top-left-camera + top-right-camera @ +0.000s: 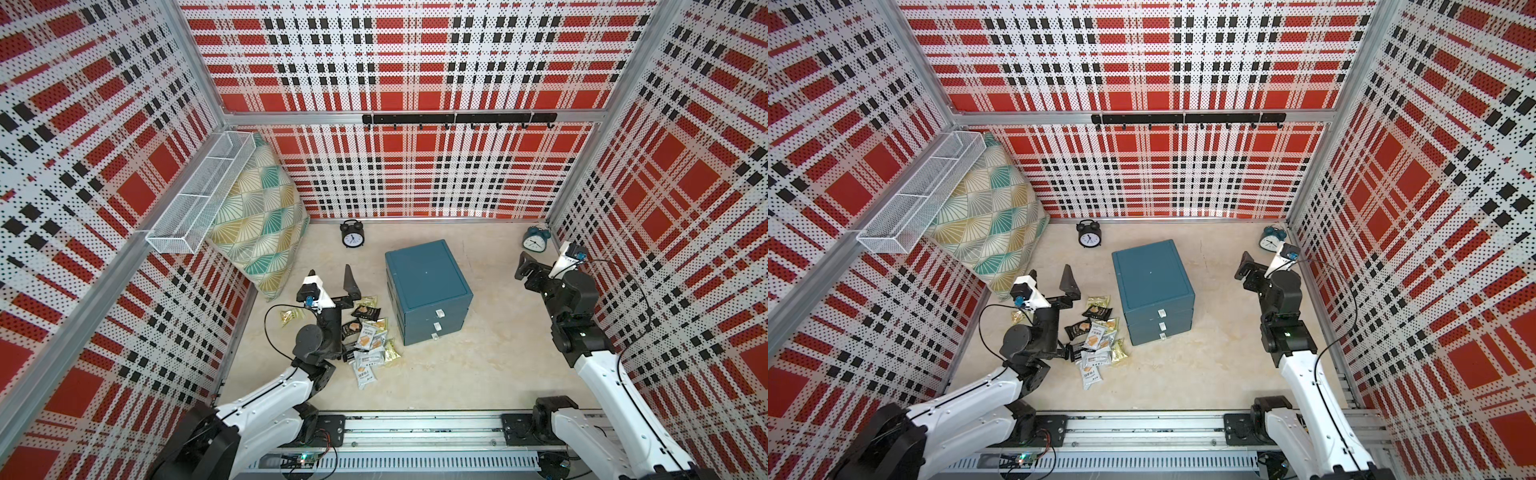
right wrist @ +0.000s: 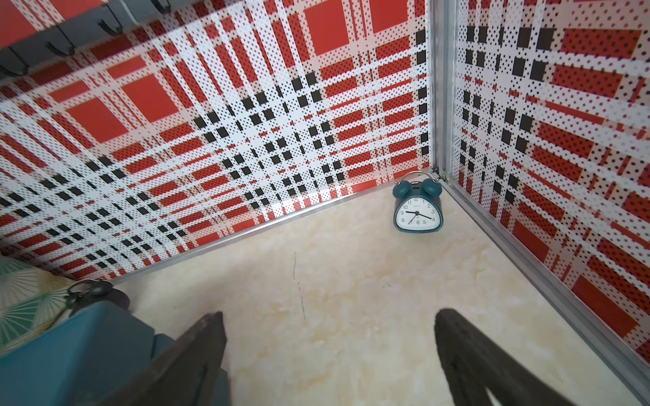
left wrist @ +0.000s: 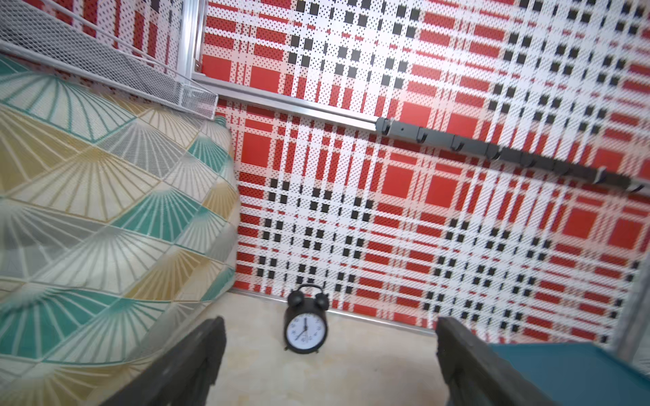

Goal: Place the cookies into the drawer by color
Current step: Move the storage box to the center of the board.

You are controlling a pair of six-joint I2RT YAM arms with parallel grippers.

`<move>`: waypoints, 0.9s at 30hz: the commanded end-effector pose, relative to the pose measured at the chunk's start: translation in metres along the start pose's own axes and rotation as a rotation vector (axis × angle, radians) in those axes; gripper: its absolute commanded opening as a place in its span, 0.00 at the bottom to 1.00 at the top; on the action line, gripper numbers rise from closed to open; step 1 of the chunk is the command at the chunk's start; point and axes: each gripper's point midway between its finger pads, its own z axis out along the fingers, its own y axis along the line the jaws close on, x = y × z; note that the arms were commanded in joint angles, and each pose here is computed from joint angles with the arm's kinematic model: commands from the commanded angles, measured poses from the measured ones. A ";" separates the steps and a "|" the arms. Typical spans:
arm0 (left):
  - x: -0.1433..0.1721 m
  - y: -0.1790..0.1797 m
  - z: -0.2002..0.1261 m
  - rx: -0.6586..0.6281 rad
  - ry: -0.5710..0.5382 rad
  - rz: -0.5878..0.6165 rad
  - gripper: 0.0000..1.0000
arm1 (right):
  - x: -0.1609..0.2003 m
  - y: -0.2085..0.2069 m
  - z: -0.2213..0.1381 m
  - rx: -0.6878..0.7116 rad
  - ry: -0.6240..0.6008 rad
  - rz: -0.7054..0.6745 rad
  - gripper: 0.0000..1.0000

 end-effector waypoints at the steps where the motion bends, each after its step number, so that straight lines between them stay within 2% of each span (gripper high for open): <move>1: 0.023 -0.020 -0.005 0.083 0.159 -0.176 0.99 | 0.003 -0.001 -0.019 -0.012 0.018 0.028 1.00; 3: 0.024 -0.031 -0.011 0.147 0.190 -0.258 0.99 | -0.007 0.001 -0.028 -0.026 -0.017 0.033 1.00; 4: 0.026 -0.036 -0.014 0.176 0.208 -0.290 0.99 | 0.058 0.014 -0.041 -0.127 0.283 0.090 1.00; 5: 0.025 -0.039 -0.016 0.199 0.222 -0.312 0.99 | 0.068 0.024 -0.048 -0.183 0.345 0.121 1.00; 9: 0.030 -0.055 -0.027 0.310 0.291 -0.310 0.99 | 0.082 0.061 -0.074 -0.430 0.411 0.188 0.97; 11: 0.034 -0.066 -0.032 0.386 0.324 -0.305 0.99 | 0.089 0.069 -0.086 -0.485 0.436 0.205 0.97; 14: 0.041 -0.071 -0.033 0.425 0.381 -0.376 0.99 | 0.097 0.082 -0.105 -0.565 0.469 0.189 0.96; 18: 0.052 -0.078 -0.028 0.500 0.437 -0.479 0.99 | 0.114 0.097 -0.118 -0.630 0.543 0.170 0.90; 20: 0.063 -0.076 -0.023 0.483 0.474 -0.516 0.99 | 0.123 0.107 -0.123 -0.659 0.578 0.157 0.86; 23: 0.067 -0.079 -0.028 0.530 0.473 -0.565 0.99 | 0.136 0.124 -0.130 -0.694 0.612 0.122 0.82; 26: 0.072 -0.078 -0.030 0.531 0.488 -0.575 0.99 | 0.166 0.149 -0.152 -0.786 0.745 0.057 0.82; 27: 0.072 -0.080 -0.032 0.544 0.493 -0.575 0.99 | 0.160 0.153 -0.135 -0.717 0.667 0.050 0.78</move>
